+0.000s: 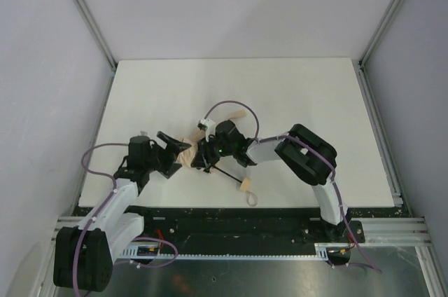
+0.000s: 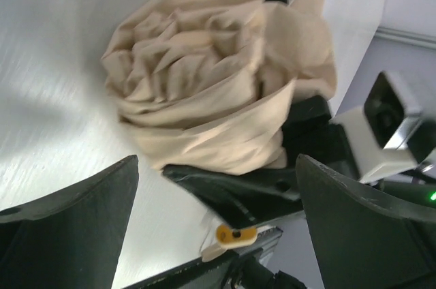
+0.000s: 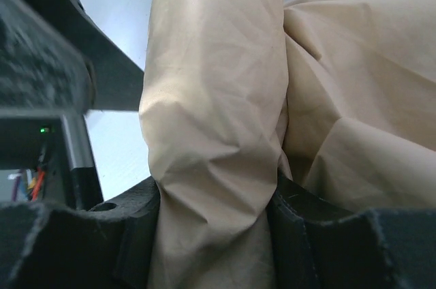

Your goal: Put away the umbrella

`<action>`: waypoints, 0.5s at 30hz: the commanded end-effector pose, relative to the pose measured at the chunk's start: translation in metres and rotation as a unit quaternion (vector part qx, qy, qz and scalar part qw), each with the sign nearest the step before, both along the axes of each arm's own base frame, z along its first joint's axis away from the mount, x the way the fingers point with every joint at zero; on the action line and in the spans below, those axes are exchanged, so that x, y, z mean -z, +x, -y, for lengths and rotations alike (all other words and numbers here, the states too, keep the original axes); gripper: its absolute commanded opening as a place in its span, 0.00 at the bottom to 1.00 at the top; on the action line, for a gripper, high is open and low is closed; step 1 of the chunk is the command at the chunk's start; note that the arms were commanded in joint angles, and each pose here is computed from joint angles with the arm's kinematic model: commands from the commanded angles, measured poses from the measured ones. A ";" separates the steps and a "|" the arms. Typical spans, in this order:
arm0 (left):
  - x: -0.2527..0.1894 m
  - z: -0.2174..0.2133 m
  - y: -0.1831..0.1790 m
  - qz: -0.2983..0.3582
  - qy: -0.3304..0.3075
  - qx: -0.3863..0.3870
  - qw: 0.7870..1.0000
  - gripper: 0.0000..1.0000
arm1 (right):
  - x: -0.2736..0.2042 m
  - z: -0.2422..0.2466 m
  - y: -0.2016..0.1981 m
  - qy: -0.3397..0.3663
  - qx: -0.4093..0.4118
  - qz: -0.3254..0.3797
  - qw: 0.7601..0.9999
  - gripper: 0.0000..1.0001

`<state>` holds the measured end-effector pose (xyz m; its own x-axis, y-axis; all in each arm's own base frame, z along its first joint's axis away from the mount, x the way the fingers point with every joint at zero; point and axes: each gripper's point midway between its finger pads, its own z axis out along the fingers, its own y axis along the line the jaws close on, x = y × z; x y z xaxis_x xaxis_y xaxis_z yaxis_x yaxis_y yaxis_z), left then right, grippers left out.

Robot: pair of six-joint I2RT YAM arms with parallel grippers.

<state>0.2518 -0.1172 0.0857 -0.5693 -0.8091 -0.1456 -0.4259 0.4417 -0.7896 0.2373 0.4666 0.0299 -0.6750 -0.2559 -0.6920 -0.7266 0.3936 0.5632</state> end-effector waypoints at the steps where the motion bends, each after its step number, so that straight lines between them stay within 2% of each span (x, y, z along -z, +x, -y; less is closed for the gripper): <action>1: 0.011 0.011 -0.017 -0.034 -0.045 0.012 0.998 0.99 | 0.113 0.078 -0.066 -0.170 -0.002 -0.224 0.960 0.00; 15: 0.009 0.021 0.011 -0.037 -0.016 -0.015 0.999 0.99 | 0.104 0.069 -0.052 -0.121 -0.011 -0.255 0.959 0.00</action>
<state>0.2397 -0.1324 0.0529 -0.5945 -0.8032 -0.0384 -0.5385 0.4332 -0.7227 0.2420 0.4608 0.0318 -0.7627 -0.2555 -0.5941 -0.6462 0.2628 0.7165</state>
